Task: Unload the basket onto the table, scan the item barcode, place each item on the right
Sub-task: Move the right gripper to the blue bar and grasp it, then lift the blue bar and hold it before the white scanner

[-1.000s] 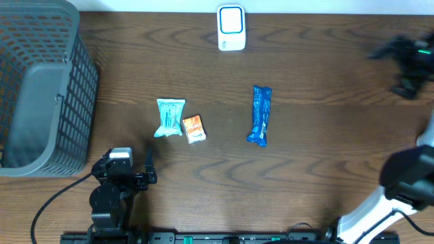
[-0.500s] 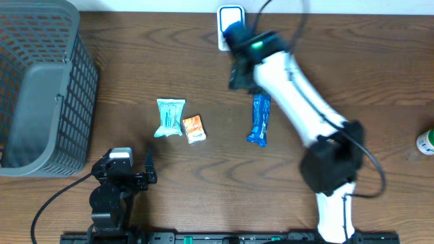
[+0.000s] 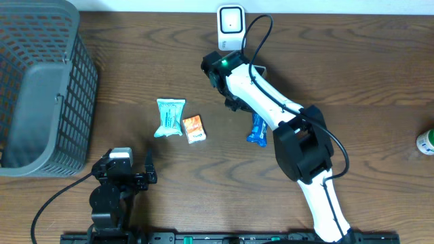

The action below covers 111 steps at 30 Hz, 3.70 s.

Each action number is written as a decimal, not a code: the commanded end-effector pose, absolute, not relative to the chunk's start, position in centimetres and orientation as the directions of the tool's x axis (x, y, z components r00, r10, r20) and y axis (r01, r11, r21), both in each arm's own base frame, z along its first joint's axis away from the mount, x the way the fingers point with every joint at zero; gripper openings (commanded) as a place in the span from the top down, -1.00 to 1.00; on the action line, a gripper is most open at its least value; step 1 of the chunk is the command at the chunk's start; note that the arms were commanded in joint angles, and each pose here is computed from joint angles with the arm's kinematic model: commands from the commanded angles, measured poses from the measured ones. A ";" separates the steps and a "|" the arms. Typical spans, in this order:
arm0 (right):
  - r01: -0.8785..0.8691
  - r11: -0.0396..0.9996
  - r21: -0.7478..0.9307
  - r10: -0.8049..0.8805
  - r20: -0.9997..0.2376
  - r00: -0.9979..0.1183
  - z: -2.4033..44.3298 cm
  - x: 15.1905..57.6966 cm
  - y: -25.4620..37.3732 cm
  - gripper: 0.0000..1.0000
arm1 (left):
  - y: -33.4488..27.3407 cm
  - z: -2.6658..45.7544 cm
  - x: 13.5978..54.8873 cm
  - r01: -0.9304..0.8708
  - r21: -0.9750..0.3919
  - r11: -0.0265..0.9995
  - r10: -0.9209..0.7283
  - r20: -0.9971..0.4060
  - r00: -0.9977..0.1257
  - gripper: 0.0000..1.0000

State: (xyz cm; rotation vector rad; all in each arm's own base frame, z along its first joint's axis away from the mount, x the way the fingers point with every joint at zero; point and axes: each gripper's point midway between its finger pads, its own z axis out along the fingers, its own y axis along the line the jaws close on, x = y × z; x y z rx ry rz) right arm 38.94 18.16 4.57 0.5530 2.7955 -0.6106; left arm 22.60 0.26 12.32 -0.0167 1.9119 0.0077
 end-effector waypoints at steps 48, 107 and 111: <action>0.544 0.826 0.148 0.561 -0.123 -0.818 14.8 41.8 23.9 0.97 | 0.6 11.3 22.5 -0.029 0.016 0.999 0.005 -0.934 -0.357 -0.95; -0.351 0.699 0.623 0.355 -0.729 -0.585 10.8 69.5 23.6 0.97 | 0.6 11.3 22.5 -0.028 0.016 0.999 0.005 -0.934 -0.357 -0.96; -0.324 0.707 0.629 0.365 -0.717 -0.594 11.8 69.7 21.8 0.97 | 0.6 11.3 22.5 -0.028 0.016 0.999 0.005 -0.934 -0.357 -0.96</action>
